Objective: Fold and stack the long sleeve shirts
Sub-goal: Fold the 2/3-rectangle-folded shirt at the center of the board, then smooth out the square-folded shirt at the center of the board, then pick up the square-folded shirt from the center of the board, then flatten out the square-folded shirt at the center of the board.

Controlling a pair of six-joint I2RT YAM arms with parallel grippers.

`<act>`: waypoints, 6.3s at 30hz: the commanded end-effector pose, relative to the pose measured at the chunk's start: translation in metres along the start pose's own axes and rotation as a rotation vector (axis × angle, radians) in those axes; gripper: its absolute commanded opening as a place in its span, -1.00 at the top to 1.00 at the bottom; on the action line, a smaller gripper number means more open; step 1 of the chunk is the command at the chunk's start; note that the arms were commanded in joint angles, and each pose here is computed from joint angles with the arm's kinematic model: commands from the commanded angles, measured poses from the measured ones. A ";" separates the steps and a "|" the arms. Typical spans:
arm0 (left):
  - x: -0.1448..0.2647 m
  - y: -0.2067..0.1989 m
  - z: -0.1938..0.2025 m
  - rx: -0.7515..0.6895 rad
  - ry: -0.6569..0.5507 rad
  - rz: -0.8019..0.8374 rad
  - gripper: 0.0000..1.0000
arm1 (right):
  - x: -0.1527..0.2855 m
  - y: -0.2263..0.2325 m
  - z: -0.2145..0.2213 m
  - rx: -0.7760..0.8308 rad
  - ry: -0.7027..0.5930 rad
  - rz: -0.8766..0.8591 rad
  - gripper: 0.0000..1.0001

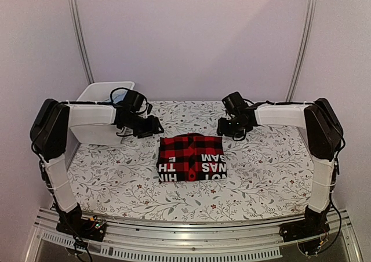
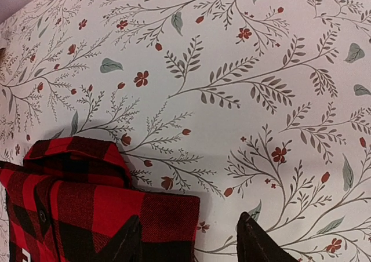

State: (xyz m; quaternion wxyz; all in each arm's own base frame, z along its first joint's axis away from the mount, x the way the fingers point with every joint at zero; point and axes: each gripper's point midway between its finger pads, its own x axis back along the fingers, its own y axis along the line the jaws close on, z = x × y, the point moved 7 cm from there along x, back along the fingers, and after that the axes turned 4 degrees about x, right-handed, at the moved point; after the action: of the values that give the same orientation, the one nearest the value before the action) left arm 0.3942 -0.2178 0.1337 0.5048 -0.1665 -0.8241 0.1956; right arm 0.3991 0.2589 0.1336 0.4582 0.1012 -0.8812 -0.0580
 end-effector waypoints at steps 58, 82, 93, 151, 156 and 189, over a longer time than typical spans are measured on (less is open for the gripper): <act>0.020 -0.007 0.115 -0.042 0.194 0.031 1.00 | -0.034 0.044 0.023 0.145 0.116 -0.114 0.45; 0.045 0.001 0.091 0.040 0.125 0.118 0.62 | 0.052 0.118 0.097 0.268 0.145 -0.090 0.16; 0.029 0.009 0.088 0.058 0.143 0.122 0.42 | 0.009 0.117 0.138 0.267 0.241 -0.017 -0.08; 0.055 0.008 0.077 0.006 0.255 0.114 1.00 | 0.050 0.048 0.093 0.082 0.071 -0.091 0.30; 0.077 -0.001 0.067 -0.041 0.243 0.131 1.00 | 0.026 0.058 0.092 0.087 0.095 -0.087 0.54; 0.151 -0.086 -0.016 -0.156 0.096 0.460 1.00 | -0.056 0.230 0.120 -0.007 0.196 -0.733 0.64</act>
State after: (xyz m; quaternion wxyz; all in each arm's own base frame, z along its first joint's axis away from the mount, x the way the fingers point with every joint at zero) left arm 0.3255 -0.2191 0.2966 0.4846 -0.3826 -0.7530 0.2274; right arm 0.3058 0.4833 0.0673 0.4929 0.3860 -0.7597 -0.1759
